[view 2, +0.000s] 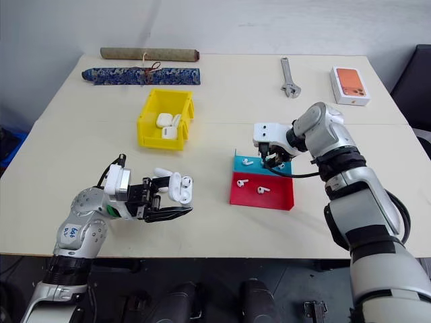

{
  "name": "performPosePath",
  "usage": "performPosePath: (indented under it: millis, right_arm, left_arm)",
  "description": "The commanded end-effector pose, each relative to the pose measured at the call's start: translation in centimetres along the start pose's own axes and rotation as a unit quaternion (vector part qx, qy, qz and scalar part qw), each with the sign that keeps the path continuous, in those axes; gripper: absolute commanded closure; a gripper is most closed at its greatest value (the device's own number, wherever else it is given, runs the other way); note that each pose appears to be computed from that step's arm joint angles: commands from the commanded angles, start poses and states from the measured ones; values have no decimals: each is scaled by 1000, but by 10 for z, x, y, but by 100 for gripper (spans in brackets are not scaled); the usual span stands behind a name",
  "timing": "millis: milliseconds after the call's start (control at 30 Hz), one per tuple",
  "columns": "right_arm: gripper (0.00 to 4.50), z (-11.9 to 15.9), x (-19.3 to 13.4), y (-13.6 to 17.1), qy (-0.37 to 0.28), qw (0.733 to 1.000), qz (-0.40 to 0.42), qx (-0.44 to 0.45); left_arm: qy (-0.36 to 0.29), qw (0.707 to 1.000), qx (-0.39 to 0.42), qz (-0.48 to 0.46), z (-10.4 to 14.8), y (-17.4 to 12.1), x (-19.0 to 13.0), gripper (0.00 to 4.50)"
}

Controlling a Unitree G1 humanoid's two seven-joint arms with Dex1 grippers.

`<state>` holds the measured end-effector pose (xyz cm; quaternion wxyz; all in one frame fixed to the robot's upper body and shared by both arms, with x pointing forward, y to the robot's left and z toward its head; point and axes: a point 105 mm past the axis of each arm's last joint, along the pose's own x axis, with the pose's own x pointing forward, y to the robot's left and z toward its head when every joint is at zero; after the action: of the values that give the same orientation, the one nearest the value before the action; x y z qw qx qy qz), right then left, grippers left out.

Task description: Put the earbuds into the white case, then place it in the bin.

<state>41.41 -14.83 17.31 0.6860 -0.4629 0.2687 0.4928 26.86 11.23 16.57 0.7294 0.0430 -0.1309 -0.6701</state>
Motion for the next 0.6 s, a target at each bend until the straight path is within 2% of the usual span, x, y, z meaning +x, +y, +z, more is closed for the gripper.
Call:
performPosePath:
  millis: [33,600]
  right_arm:
    - [261,6,-5,-6,1,1000,-11,-19]
    - [261,1,6,-5,15,1000,-6,-21]
  left_arm:
    - [-2,1000,24,-4,9,-3,1,175]
    - [0,1000,24,2,11,-4,1,175]
